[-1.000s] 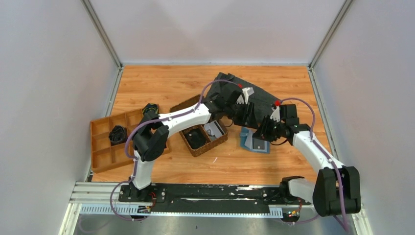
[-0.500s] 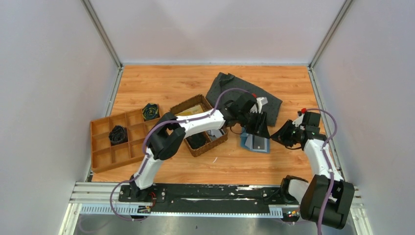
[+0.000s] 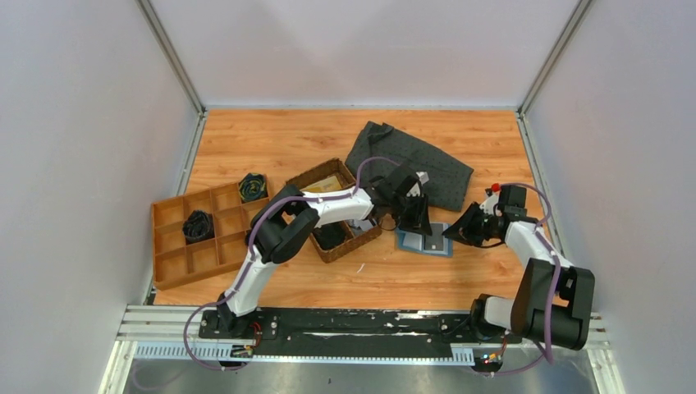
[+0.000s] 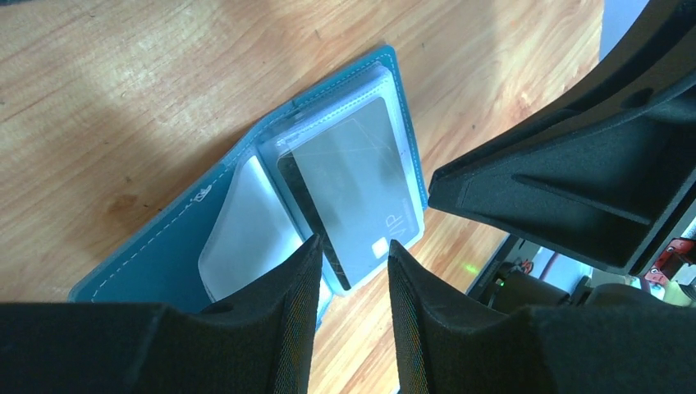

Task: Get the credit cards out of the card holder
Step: Remove the credit card from the card holder.

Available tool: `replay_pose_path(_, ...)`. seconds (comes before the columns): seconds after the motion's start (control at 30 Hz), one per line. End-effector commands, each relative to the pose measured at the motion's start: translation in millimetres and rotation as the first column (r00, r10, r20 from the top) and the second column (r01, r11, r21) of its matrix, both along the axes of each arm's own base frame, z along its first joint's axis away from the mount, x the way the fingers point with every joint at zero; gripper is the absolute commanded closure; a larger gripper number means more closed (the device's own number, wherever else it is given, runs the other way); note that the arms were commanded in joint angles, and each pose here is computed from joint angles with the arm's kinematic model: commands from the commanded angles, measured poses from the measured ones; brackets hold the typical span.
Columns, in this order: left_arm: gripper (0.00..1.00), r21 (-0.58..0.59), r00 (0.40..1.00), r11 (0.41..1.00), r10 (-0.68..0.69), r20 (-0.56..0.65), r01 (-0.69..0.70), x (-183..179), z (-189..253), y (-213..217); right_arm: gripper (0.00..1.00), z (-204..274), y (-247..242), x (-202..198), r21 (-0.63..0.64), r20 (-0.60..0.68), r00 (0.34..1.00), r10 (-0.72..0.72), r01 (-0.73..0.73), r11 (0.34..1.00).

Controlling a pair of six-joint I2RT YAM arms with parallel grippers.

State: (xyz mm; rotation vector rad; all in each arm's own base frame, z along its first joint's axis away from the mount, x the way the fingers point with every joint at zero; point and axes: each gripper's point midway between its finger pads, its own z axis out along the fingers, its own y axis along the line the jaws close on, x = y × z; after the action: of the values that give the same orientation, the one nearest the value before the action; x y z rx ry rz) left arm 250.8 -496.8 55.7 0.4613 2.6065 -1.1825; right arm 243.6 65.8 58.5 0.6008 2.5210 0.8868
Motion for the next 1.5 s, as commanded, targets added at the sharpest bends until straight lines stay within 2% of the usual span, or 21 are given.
replay_pose_path(0.0, 0.62, 0.029, 1.0, 0.999, 0.027, 0.005, -0.027, 4, -17, 5, 0.84, -4, 4, 4, -0.002, 0.009, 0.999, 0.034, -0.034, 0.999)
replay_pose_path(0.53, 0.62, 0.075, 0.999, 0.997, 0.035, -0.006, -0.034, 6, -43, 13, 0.84, -27, 8, -1, 0.002, -0.038, 0.998, 0.059, -0.059, 0.998)
replay_pose_path(0.97, 0.69, 0.046, 0.997, 0.996, 0.075, -0.022, -0.074, 11, -42, 22, 0.84, -38, 24, -7, 0.011, -0.069, 0.991, 0.111, -0.111, 0.994)
replay_pose_path(1.2, 0.76, 0.039, 0.996, 0.995, 0.09, -0.015, -0.09, 10, -39, 27, 0.86, -47, 24, -11, 0.013, -0.1, 0.989, 0.11, -0.11, 0.994)
replay_pose_path(1.47, 0.98, 0.011, 0.996, 0.996, 0.092, 0.007, -0.092, 12, -26, 29, 0.86, -55, 22, -15, 0.004, -0.126, 0.986, 0.113, -0.113, 0.994)
